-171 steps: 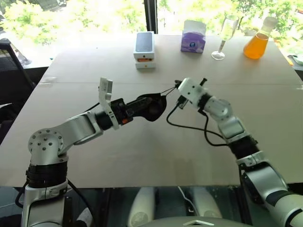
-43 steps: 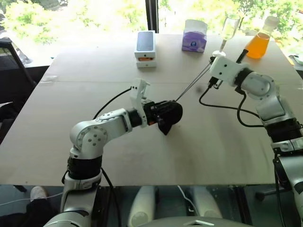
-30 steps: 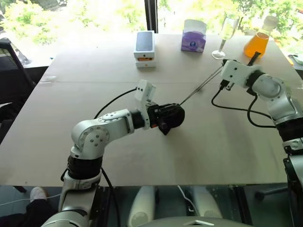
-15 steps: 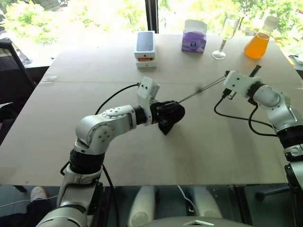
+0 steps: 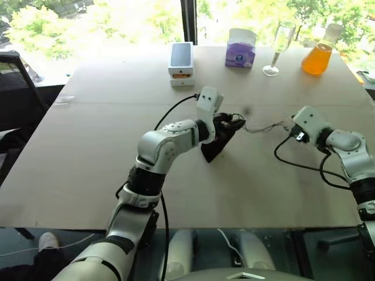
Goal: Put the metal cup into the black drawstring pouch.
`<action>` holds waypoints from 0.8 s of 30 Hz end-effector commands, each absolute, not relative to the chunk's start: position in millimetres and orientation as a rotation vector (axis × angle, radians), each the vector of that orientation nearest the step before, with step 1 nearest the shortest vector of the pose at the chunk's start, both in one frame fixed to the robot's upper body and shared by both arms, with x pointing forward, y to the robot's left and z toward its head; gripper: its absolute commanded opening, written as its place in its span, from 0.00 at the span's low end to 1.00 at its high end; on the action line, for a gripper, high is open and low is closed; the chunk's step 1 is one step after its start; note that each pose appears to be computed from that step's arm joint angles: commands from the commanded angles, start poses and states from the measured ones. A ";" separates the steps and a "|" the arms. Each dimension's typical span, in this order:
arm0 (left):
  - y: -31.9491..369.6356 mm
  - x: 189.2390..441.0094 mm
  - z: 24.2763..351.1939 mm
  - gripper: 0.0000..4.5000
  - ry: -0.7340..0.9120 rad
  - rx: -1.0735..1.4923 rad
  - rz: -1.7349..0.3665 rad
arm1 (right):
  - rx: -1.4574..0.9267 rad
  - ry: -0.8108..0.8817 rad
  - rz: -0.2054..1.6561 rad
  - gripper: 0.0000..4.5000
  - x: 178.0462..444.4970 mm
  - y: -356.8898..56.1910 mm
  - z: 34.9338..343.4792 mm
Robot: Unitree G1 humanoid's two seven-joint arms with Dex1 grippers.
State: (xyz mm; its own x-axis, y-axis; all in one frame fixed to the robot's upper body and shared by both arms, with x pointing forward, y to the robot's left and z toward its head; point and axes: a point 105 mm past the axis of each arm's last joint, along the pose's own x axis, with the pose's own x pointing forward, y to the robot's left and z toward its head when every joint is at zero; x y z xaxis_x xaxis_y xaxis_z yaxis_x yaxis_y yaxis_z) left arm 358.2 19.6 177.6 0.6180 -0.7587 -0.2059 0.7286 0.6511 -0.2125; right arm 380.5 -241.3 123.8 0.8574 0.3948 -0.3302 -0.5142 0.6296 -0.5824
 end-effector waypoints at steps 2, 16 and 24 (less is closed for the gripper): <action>52.9 353.7 199.7 1.00 0.263 -0.140 -0.834 | -0.660 0.153 0.561 0.99 357.2 -250.5 147.9; 164.5 325.7 204.0 1.00 -0.090 -0.148 -0.570 | -0.361 0.048 0.549 0.99 290.5 -260.9 168.5; 185.5 260.5 155.3 1.00 0.050 -0.104 -0.667 | -0.304 0.130 0.645 0.99 245.0 -251.2 138.0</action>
